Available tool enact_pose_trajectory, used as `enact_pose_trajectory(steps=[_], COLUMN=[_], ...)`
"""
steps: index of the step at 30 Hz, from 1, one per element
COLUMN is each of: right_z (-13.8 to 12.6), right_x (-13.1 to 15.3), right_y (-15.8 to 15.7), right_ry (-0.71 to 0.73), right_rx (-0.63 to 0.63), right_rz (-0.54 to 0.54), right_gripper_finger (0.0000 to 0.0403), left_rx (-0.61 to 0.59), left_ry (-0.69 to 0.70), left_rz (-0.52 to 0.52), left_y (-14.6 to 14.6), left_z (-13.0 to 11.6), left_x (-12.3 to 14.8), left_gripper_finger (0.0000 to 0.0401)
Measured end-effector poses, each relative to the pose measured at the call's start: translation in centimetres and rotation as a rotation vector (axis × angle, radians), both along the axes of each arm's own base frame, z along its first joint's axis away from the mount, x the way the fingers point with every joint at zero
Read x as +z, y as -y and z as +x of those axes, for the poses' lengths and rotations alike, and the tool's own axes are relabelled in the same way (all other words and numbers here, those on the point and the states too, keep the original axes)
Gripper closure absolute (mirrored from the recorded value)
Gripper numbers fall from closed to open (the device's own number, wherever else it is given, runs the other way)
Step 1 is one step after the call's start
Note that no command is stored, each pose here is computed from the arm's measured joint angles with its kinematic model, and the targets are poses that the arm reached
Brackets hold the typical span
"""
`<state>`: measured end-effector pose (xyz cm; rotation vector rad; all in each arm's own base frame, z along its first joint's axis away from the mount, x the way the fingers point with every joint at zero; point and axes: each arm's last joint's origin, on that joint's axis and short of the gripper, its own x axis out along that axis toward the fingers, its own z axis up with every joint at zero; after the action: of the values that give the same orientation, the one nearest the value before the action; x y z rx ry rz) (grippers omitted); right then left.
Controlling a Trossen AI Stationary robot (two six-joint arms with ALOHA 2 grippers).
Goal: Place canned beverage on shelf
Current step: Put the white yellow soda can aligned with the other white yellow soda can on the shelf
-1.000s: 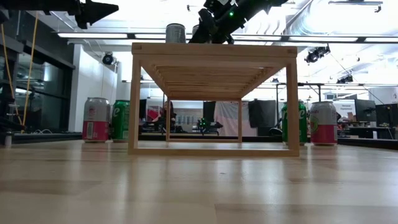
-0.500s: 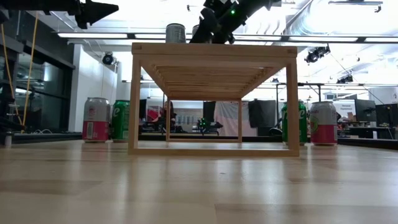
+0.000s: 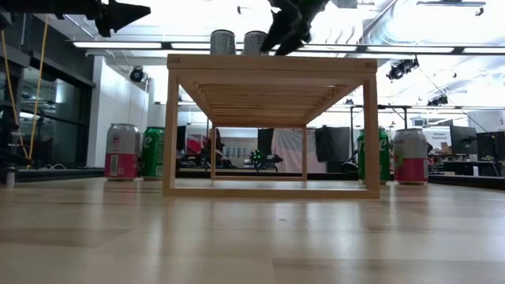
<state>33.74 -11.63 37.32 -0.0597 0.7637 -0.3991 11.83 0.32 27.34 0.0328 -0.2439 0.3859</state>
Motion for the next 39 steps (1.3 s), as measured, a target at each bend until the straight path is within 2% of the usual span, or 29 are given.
enact_pose_trajectory(steps=[8,14,19,25,29,39], right_z=[-1.9,-1.9,-1.7,-2.7,-2.7,-3.4], right_x=[-1.2,-1.4,-1.5,-2.0,-2.0,-2.1], right_y=[-0.6,-1.6,-2.9,-4.4,-5.1,-5.2], right_ry=[-0.207,-0.238,-0.272,-0.413,-0.427,-0.480], right_rx=[-0.071,-0.071,-0.070,-0.172,-0.194,-0.267], right_rz=[0.133,0.154,0.117,0.031,-0.018,-0.060], right_gripper_finger=[0.0009,0.0009,0.0009,0.0009,0.0009,0.0009], left_rx=[0.000,0.000,0.000,0.000,0.000,0.000], left_ry=[-0.017,-0.021,-0.035,-0.060,-0.063,-0.096], left_rz=[0.001,0.001,0.003,0.004,0.004,0.007], left_y=[0.0,0.0,0.0,0.0,0.0,0.0], left_z=[0.0,0.0,0.1,0.1,0.1,0.2], left_x=[-0.2,-0.2,-0.3,-0.6,-0.6,-0.9], left_gripper_finger=[0.0066,0.0066,0.0066,0.0066,0.0066,0.0066])
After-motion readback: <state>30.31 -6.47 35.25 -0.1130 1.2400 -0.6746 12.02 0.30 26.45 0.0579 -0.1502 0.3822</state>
